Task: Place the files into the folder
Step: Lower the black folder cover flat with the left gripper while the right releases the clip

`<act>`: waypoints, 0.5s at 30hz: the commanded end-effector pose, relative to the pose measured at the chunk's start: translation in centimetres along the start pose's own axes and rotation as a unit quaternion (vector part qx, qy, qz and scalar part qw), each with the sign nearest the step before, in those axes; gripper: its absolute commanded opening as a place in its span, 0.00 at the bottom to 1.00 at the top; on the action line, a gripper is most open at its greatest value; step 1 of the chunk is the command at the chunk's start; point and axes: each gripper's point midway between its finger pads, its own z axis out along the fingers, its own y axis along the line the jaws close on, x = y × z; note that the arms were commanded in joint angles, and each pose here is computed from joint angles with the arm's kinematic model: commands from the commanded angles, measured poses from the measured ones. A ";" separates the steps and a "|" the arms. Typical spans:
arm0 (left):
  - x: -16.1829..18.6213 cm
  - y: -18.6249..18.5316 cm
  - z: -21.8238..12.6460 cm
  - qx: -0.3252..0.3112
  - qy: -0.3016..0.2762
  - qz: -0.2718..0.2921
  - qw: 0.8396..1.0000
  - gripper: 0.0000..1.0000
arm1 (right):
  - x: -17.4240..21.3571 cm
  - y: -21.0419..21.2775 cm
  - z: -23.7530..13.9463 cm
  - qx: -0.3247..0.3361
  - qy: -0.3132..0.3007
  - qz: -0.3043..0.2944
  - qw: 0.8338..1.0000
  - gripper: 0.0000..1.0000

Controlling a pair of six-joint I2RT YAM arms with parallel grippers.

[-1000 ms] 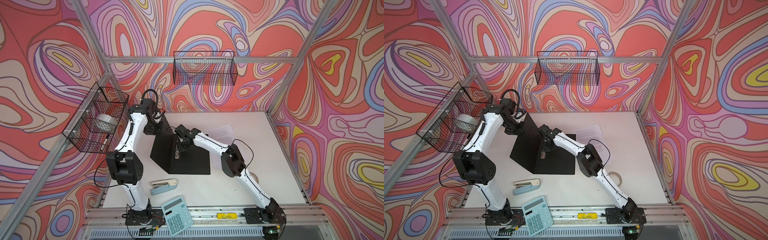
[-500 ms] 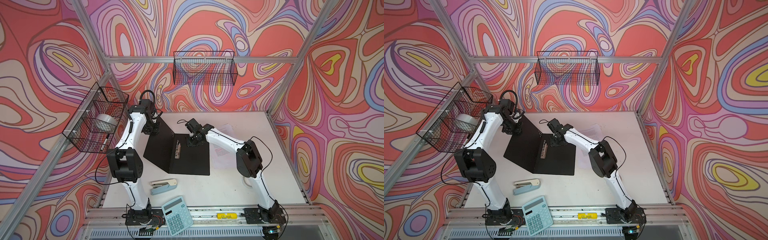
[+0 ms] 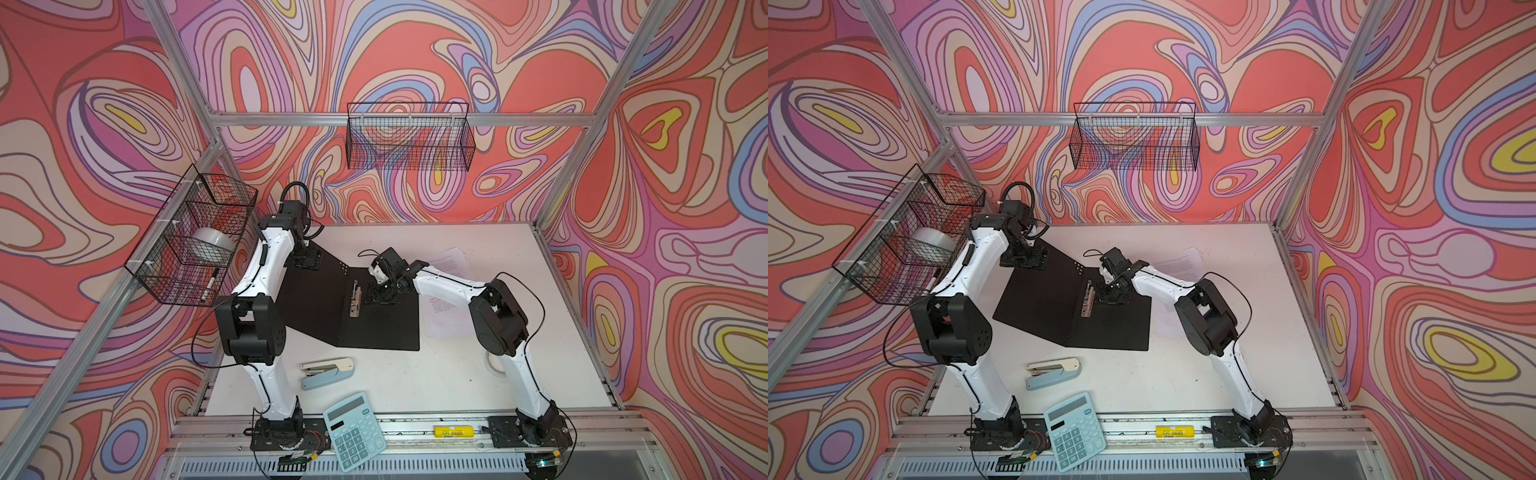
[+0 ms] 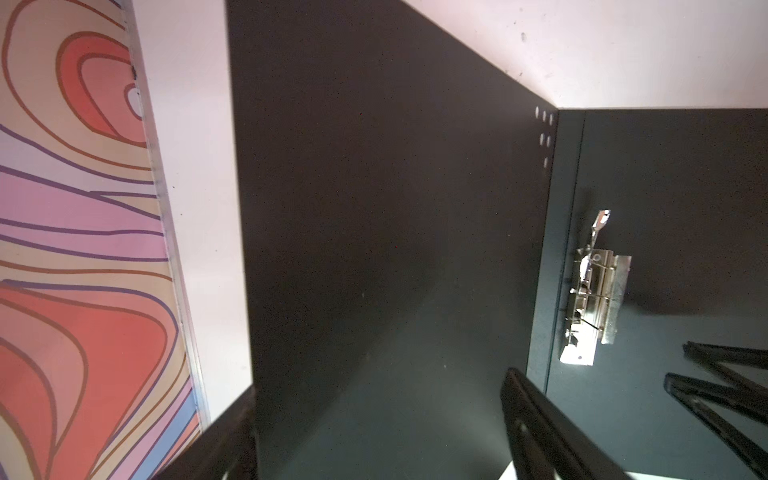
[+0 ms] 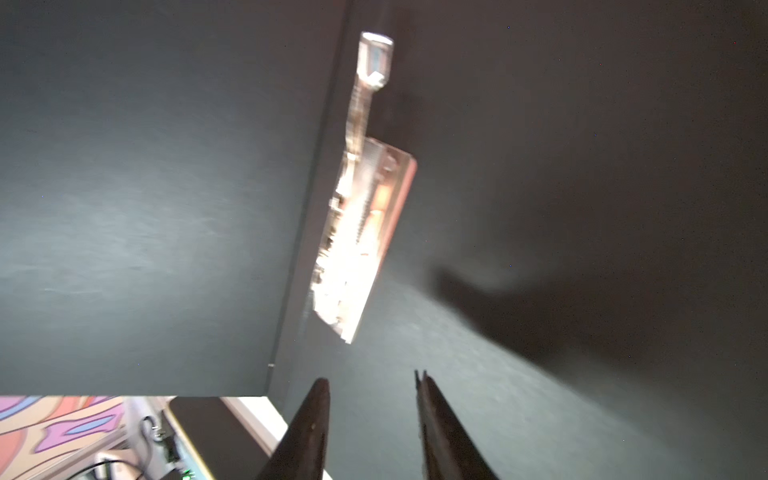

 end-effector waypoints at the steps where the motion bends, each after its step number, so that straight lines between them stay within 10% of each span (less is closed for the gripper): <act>1: -0.2 1.3 0.2 -0.030 -0.006 0.002 1.000 0.98 | -1.0 1.5 0.7 -0.041 -0.003 0.001 0.999 0.43; 15: -1.2 0.9 -2.6 -0.018 -0.044 0.010 0.999 1.00 | -2.7 0.3 3.9 -0.023 -0.002 0.008 1.000 0.36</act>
